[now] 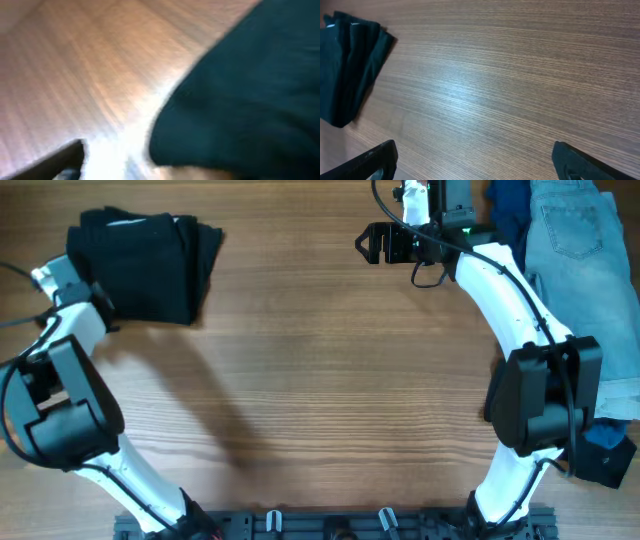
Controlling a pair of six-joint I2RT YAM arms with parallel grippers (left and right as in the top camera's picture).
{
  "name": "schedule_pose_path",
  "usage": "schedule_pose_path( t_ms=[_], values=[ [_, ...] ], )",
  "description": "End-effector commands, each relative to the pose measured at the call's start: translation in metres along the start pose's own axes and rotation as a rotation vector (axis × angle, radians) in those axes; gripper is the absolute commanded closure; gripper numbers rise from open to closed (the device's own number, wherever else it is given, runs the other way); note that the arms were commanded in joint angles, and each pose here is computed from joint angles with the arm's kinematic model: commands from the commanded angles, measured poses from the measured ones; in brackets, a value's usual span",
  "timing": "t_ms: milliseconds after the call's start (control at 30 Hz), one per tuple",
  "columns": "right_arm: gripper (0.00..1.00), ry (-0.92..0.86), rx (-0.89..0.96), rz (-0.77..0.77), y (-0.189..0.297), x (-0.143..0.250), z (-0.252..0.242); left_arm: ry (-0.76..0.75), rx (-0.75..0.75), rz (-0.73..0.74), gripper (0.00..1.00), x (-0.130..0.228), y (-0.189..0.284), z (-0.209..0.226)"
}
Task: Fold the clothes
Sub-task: 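Drag the folded shorts toward the far left corner with the left gripper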
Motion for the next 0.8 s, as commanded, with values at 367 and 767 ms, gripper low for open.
schedule_pose_path(
  t_ms=[367, 767],
  values=[
    [0.00, 0.018, 0.008, -0.050, 0.009, -0.015, 0.004, -0.276, 0.483, -0.241, 0.00, -0.054, 0.151, -0.107],
    [0.00, 0.017, 0.009, -0.041, 0.009, -0.013, 0.003, -0.441, 0.599, -0.241, 0.03, 0.005, 0.148, -0.198]
  ],
)
Point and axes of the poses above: each gripper's point midway between its finger pads, its own y axis back along the fingers, its own z axis along the line the jaws close on, x = y × z, the point moved 1 cm from there along y, back along the fingers, and after that the axes turned 2 degrees about y, right-handed, at the moved point
